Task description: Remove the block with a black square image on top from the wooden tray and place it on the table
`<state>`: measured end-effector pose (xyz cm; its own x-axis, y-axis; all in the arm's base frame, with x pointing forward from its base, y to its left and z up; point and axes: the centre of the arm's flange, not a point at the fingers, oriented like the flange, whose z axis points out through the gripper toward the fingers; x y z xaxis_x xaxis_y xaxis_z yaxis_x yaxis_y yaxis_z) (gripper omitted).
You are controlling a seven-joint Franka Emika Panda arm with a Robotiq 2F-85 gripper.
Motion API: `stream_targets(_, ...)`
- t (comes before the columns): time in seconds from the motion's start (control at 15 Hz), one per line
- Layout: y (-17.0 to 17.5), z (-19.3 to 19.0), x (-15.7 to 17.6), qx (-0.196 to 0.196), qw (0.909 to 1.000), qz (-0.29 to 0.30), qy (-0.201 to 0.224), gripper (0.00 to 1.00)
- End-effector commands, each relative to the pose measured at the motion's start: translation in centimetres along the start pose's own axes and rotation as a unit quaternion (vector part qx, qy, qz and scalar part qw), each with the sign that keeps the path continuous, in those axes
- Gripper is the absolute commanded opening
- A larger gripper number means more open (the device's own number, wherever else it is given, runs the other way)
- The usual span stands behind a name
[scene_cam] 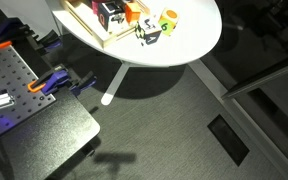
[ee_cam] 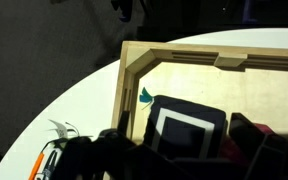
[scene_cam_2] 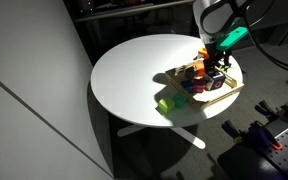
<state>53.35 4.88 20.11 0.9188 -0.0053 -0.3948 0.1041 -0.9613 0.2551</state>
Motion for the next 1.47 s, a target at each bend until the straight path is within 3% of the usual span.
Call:
stream_targets(0.0, -0.6, -0.1, 0.9, -0.031, 0.9994, 0.013, -0.008, 1.00)
stream_targets(0.27, -1.1, 0.3, 0.9, -0.051, 0.9986, 0.008, 0.011, 1.00)
stream_targets(0.6, -1.1, -0.2, 0.8, -0.049, 0.9975, -0.005, 0.051, 1.00)
stream_targets(1.13, -1.4, 0.3, 1.2, -0.042, 0.9983, -0.010, 0.039, 1.00)
stream_targets(1.4, -1.8, 0.6, 1.9, -0.046, 0.9972, -0.011, 0.059, 1.00)
